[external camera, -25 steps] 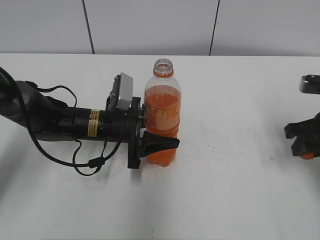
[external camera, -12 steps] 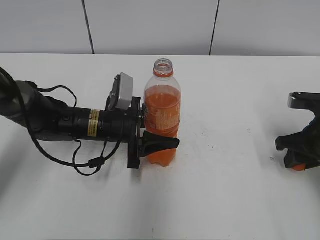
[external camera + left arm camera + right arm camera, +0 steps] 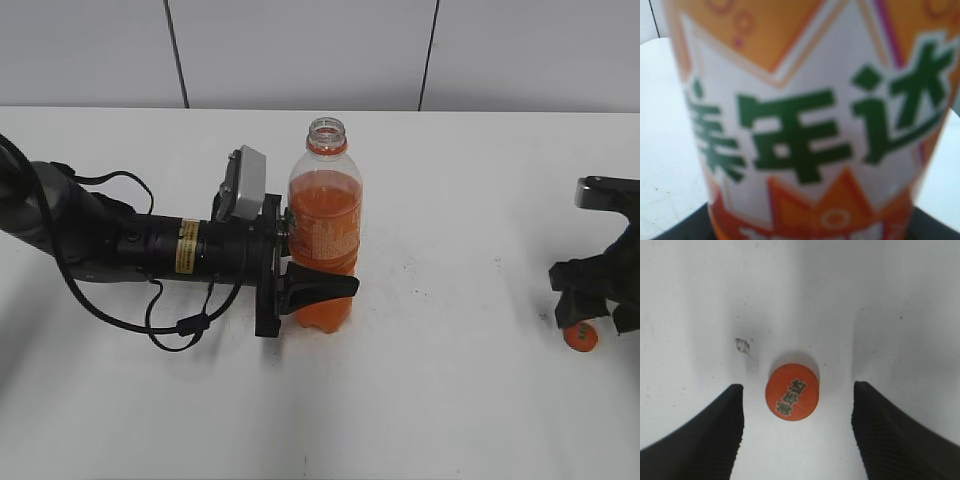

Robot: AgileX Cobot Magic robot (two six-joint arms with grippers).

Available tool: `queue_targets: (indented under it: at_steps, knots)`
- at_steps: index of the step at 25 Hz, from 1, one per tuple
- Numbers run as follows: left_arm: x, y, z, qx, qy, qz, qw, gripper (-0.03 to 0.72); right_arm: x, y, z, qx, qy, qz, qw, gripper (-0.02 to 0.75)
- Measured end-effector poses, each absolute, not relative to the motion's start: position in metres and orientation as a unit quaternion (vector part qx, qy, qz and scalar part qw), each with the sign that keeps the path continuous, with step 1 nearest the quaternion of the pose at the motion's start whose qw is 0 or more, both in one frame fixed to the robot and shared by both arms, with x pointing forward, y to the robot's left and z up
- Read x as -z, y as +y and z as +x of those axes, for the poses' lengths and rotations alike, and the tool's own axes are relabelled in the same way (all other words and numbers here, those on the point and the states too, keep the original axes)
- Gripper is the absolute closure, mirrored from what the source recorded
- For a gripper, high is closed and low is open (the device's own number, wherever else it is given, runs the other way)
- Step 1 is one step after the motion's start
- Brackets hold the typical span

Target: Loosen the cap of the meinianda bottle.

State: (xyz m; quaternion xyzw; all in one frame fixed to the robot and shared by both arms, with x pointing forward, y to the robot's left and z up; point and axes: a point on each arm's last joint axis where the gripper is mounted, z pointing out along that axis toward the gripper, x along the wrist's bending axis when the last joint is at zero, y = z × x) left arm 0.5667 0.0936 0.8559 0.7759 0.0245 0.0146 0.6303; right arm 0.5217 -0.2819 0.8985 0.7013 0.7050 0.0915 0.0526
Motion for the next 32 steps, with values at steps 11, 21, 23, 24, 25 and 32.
queue_targets:
  at_steps: [11,21,23,24,25,32]
  knots:
    - [-0.856,0.094,0.567,-0.003,0.044,0.775,0.631,0.260,-0.914,-0.279,0.535,-0.093,0.700,0.707,0.037,0.232]
    - [-0.858,0.094,0.564,0.007,0.026,0.781,0.625,0.095,-0.914,-0.279,0.534,-0.089,0.700,0.708,0.031,0.230]
    - [-0.864,0.093,0.564,0.004,0.022,0.780,0.626,0.095,-0.914,-0.279,0.533,-0.085,0.701,0.708,0.027,0.230]
    - [-0.868,0.093,0.565,0.001,0.019,0.778,0.627,0.095,-0.913,-0.279,0.532,-0.083,0.701,0.708,0.025,0.230]
    - [-0.874,0.093,0.565,-0.004,0.015,0.777,0.629,0.095,-0.913,-0.279,0.532,-0.081,0.701,0.708,0.023,0.230]
    - [-0.915,0.093,0.563,-0.029,-0.014,0.767,0.641,0.095,-0.913,-0.279,0.530,-0.075,0.702,0.708,0.017,0.230]
